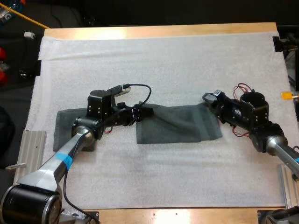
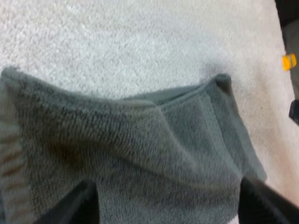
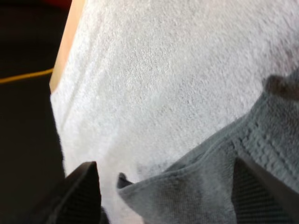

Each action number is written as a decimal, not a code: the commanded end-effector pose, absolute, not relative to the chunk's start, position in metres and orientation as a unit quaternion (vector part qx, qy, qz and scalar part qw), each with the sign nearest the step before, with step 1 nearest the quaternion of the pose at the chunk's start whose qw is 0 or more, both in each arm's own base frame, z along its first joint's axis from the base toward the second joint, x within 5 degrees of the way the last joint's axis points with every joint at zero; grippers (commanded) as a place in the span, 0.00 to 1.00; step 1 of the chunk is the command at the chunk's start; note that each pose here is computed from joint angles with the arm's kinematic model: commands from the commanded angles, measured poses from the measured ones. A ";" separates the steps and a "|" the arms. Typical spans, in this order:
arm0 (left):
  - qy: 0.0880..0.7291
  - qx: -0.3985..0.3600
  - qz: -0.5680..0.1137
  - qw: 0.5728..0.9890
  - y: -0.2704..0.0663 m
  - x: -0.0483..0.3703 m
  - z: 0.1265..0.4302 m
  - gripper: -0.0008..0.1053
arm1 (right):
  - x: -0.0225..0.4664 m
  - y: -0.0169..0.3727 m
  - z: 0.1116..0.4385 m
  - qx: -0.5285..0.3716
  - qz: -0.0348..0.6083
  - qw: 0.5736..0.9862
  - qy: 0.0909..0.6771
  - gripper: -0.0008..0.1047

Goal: Pick towel from pile, fold and stack

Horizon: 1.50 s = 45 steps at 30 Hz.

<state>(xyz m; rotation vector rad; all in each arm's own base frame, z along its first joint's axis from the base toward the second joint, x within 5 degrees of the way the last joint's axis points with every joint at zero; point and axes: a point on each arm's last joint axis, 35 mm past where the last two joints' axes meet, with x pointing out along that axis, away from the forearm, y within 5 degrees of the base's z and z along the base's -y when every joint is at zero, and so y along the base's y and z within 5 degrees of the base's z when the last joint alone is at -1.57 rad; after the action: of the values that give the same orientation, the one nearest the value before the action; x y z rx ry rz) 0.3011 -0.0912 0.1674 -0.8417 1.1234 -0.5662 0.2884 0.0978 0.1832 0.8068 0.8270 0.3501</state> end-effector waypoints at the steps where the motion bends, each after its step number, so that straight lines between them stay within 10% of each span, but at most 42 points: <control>1: 0.506 -0.385 -0.259 0.727 -0.091 0.303 0.170 0.59 | 0.290 0.097 0.190 0.358 0.179 0.837 0.373 0.57; 29: 0.488 -0.243 -0.242 0.803 -0.063 0.200 0.274 0.59 | 0.218 0.069 0.265 0.034 0.158 0.877 0.453 0.57; 45: 0.453 -0.236 -0.258 0.820 -0.043 0.109 0.317 0.59 | 0.217 0.068 0.296 0.000 0.166 0.869 0.467 0.57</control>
<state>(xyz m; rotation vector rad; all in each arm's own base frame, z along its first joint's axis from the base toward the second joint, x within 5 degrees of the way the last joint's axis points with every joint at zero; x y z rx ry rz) 0.1093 -0.0435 0.3153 -0.5069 0.9668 -0.5567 0.2169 0.0686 0.2928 0.0057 0.9850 0.3480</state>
